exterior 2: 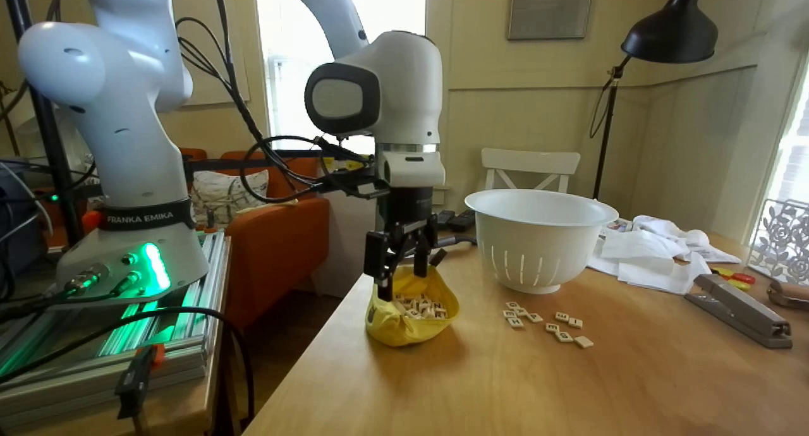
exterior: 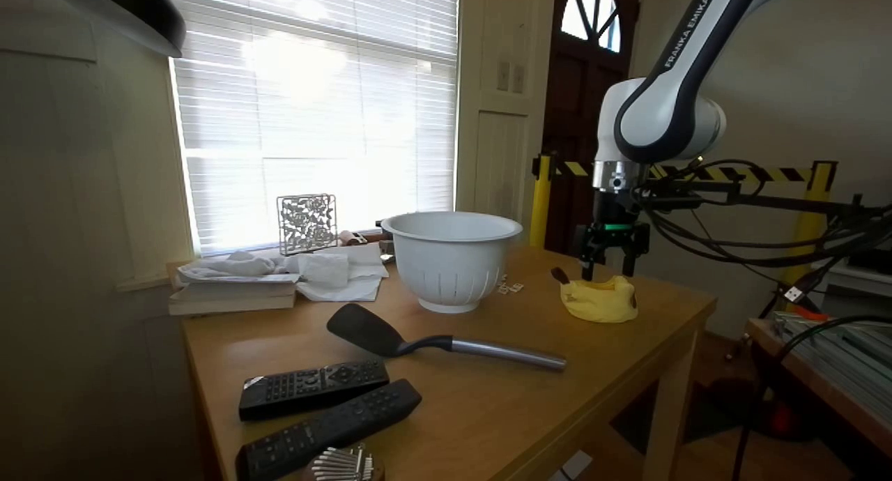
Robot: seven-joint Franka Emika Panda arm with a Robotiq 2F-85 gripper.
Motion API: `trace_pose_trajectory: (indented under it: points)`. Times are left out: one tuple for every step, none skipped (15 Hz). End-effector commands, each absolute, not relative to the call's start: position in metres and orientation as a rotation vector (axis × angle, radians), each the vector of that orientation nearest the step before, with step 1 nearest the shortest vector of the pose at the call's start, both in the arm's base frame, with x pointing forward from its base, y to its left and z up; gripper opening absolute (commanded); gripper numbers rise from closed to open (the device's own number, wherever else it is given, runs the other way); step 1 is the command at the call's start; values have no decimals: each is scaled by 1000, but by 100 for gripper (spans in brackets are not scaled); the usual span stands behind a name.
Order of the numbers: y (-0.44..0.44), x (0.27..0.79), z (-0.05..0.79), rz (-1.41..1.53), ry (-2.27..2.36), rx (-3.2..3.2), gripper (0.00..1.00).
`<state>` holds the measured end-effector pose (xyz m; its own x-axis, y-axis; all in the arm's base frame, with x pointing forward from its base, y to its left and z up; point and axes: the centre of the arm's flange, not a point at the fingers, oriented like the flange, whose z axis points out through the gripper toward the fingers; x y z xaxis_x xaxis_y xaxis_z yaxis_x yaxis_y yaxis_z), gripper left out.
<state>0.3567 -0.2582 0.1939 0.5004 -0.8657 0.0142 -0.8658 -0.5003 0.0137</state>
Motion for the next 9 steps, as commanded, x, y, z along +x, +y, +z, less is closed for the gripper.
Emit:
trace_pose_trajectory:
  points:
    - [-247,365,172,81,-1558,2726,90]
    - [-245,368,169,104,-1547,2730,90]
    - [-243,371,166,124,-1541,2739,78]
    - [-241,374,164,145,-1536,2744,87]
    - [-239,377,162,155,-1531,2748,82]
    - [-237,378,160,160,-1528,2749,76]
    - [-236,380,158,164,-1524,2752,72]
    - [-236,380,156,162,-1522,2750,64]
    - [-236,380,153,152,-1520,2749,64]
